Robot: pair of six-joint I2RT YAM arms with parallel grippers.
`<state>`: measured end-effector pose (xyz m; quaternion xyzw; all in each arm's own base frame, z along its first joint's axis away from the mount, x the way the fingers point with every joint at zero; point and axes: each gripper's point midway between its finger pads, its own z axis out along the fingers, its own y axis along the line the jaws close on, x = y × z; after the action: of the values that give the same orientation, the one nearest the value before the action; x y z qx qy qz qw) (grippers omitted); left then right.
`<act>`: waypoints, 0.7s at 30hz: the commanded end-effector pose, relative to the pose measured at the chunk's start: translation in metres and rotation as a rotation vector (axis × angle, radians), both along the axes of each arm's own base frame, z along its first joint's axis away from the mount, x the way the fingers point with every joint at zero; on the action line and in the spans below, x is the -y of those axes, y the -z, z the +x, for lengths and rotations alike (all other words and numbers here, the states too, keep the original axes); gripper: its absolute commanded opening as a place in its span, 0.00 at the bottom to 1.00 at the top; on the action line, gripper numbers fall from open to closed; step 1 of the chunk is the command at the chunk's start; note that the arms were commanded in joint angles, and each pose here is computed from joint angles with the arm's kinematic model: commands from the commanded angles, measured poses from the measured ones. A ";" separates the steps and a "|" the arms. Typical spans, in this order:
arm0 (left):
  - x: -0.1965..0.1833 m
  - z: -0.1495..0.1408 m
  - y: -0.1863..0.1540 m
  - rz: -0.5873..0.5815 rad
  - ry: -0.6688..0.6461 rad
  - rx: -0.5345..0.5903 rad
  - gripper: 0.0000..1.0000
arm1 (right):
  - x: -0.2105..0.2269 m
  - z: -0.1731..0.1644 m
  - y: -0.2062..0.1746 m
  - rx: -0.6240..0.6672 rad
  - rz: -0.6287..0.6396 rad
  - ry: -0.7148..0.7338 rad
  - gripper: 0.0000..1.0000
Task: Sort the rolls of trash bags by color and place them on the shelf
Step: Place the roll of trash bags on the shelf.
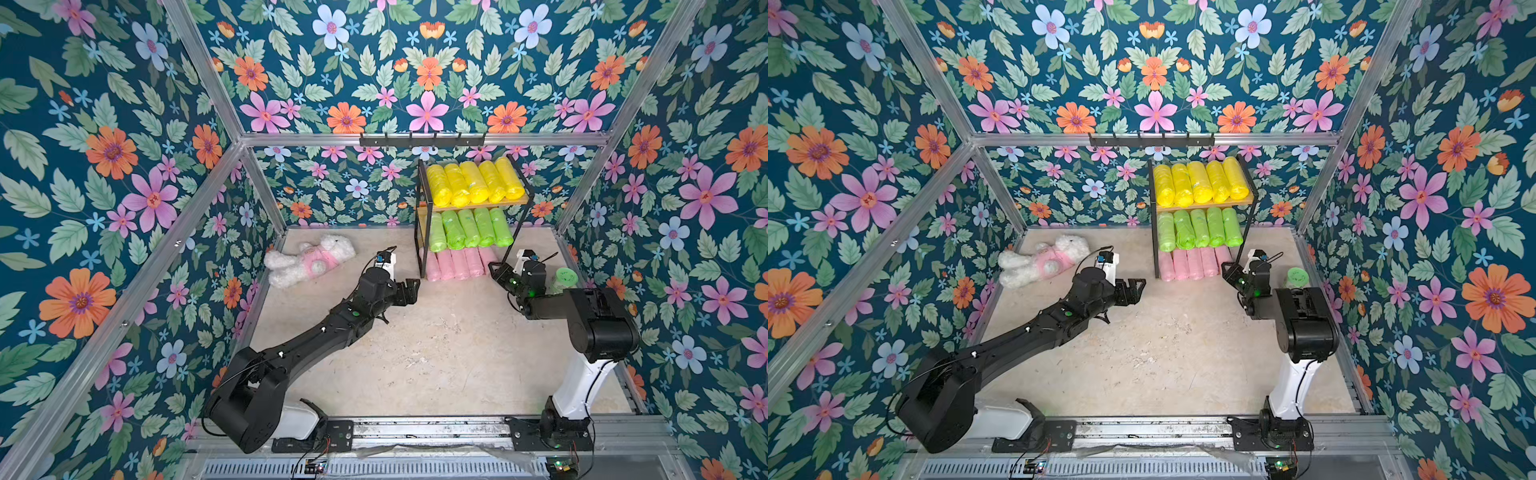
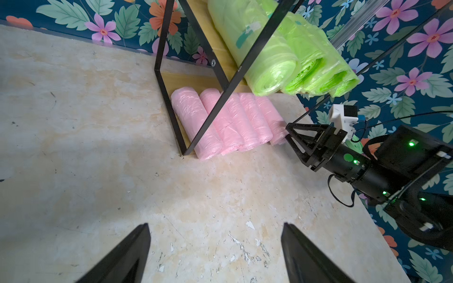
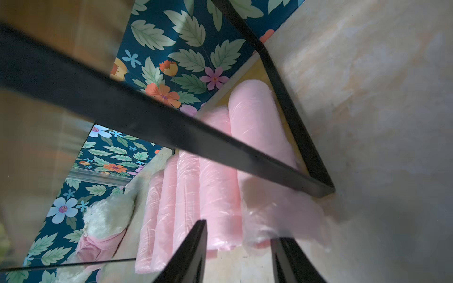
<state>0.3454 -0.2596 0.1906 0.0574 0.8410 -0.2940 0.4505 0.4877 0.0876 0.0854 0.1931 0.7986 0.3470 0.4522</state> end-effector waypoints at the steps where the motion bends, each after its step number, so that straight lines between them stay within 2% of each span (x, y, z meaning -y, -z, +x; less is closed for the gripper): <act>1: -0.003 0.003 0.000 0.021 -0.011 0.009 0.89 | 0.001 0.009 -0.006 0.034 0.011 0.015 0.48; 8: -0.013 0.009 0.007 0.033 -0.043 0.009 0.89 | 0.001 0.009 -0.013 0.057 0.019 0.015 0.53; 14: -0.036 0.020 0.008 0.034 -0.105 0.024 0.89 | 0.007 -0.017 -0.034 0.065 -0.048 0.019 0.60; 17: -0.056 0.027 0.004 0.061 -0.170 0.060 0.89 | 0.013 -0.035 -0.052 0.073 -0.127 0.024 0.61; 21: -0.090 0.033 -0.005 0.184 -0.297 0.147 0.90 | 0.028 -0.061 -0.075 0.071 -0.288 0.068 0.63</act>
<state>0.3697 -0.1909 0.1807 0.0006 0.8446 -0.2022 0.4957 0.4416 0.0731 0.1696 0.1544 0.7851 0.2951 0.5222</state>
